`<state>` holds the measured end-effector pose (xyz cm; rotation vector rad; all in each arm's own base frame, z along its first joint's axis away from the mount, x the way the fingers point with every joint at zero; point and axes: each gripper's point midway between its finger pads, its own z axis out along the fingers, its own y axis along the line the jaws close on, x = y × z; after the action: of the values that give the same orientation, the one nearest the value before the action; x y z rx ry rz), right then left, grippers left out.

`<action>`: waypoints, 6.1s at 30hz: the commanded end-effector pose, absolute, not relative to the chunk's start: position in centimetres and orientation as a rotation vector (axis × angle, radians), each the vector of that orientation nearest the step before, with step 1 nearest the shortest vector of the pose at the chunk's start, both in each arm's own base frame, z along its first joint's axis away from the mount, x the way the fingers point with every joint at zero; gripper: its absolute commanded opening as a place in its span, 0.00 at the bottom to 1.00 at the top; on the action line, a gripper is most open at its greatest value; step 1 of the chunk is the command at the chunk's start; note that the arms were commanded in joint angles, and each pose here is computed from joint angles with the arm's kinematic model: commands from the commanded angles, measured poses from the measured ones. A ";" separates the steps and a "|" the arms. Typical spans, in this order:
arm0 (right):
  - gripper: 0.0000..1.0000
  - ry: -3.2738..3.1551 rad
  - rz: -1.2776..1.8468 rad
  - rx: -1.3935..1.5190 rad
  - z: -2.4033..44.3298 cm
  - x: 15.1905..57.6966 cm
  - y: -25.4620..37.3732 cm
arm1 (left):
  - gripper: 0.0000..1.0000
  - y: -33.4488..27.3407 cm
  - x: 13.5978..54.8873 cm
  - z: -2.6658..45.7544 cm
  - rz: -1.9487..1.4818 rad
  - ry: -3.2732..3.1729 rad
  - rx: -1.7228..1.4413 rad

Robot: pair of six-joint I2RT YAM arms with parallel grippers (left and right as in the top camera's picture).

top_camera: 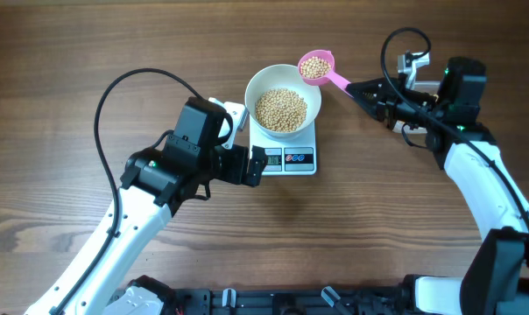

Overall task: Scoop item into bowl and weigh 150g on scale
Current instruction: 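Carry the filled pink scoop with the right gripper over the white bowl, then tip the scoop with the right gripper to pour soybeans into the bowl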

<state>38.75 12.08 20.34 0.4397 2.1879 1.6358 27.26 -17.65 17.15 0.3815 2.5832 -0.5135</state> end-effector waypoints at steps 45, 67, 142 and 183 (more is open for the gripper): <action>0.04 2.178 1.430 0.075 19.6 39.1 16.9 | 1.00 -17.8 27.2 17.5 -0.519 2.565 0.407; 0.04 2.120 1.302 -0.119 19.6 39.4 16.6 | 1.00 -17.8 27.2 17.5 -0.519 2.565 0.407; 0.04 1.910 0.378 -0.714 23.2 37.8 16.8 | 1.00 -17.8 27.2 17.5 -0.519 2.565 0.407; 0.04 1.765 0.170 -0.967 23.7 36.8 19.6 | 1.00 -17.8 27.2 17.5 -0.519 2.565 0.407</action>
<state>36.69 19.74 21.56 -0.9766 1.8164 0.2031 27.25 -17.65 17.14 0.3815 2.5836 -0.5134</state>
